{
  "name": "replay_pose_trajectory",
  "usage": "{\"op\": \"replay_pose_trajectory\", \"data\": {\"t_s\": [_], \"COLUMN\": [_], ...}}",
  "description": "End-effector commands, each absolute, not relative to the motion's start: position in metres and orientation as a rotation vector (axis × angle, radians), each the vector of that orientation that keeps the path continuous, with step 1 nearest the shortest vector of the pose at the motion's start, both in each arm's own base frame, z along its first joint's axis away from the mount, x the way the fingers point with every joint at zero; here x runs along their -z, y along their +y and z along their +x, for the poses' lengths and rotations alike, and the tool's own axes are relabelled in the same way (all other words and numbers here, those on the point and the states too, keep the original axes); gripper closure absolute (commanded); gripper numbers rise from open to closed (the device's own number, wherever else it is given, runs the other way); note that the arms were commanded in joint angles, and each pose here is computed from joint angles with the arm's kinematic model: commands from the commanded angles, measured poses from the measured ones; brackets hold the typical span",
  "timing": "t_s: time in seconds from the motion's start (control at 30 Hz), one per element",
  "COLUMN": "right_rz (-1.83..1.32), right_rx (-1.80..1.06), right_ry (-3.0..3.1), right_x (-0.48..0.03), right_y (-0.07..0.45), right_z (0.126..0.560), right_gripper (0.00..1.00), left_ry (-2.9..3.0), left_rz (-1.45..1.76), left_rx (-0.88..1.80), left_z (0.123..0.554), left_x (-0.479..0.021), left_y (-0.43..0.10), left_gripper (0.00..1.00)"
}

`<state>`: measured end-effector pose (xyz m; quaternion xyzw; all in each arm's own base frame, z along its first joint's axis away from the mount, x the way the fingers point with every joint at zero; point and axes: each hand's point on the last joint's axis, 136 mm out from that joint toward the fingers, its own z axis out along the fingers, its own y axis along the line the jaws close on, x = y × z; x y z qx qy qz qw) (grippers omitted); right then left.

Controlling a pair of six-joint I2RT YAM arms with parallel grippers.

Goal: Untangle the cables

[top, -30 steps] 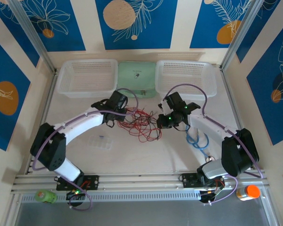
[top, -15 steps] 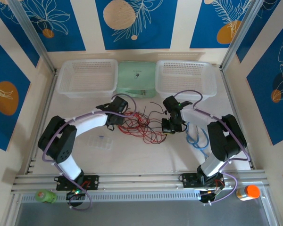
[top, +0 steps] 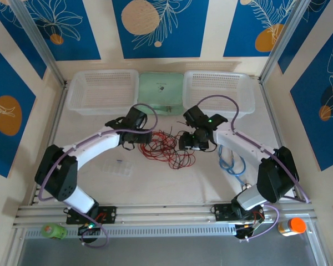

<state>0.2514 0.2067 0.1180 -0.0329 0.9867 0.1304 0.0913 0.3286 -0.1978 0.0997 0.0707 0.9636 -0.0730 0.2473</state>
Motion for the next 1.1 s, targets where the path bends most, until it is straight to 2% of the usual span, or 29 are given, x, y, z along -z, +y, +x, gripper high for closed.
{"op": "replay_pose_trajectory", "data": {"t_s": [0.0, 0.1, 0.27, 0.4, 0.53, 0.63, 0.7, 0.83, 0.9, 1.07], "right_rz": [-0.097, -0.131, -0.151, -0.156, -0.150, -0.139, -0.134, -0.110, -0.105, -0.099], "right_rx": [-0.353, -0.300, -0.158, -0.124, -0.216, -0.253, -0.240, -0.146, -0.067, 0.117], "right_ry": [2.966, 2.966, 2.981, 3.012, 3.043, 3.046, 3.048, 3.040, 3.032, 2.955], "right_x": [-0.110, -0.099, -0.077, -0.055, -0.041, -0.037, -0.033, -0.025, -0.024, -0.043], "right_y": [0.220, 0.230, 0.229, 0.232, 0.248, 0.255, 0.253, 0.235, 0.218, 0.174], "right_z": [0.252, 0.261, 0.277, 0.285, 0.286, 0.286, 0.287, 0.291, 0.295, 0.313], "right_gripper": [0.45, 0.46, 0.48, 0.50, 0.52, 0.52, 0.57, 0.90, 1.00, 1.00], "left_ry": [2.667, 2.655, 2.665, 2.695, 2.697, 2.685, 2.671, 2.618, 2.595, 2.546], "left_rz": [0.193, 0.193, 0.169, 0.154, 0.113, 0.028, -0.073, -0.273, -0.325, -0.375], "left_rx": [0.227, 0.197, 0.150, 0.141, 0.150, 0.148, 0.165, 0.233, 0.221, 0.087], "left_z": [0.333, 0.347, 0.360, 0.353, 0.342, 0.333, 0.326, 0.309, 0.302, 0.294], "left_x": [-0.075, -0.065, -0.045, -0.031, -0.031, -0.038, -0.042, -0.046, -0.050, -0.064], "left_y": [-0.204, -0.207, -0.201, -0.195, -0.187, -0.178, -0.170, -0.157, -0.148, -0.118], "left_gripper": [0.29, 0.35, 0.55, 0.76, 1.00, 1.00, 1.00, 1.00, 1.00, 0.97]}}
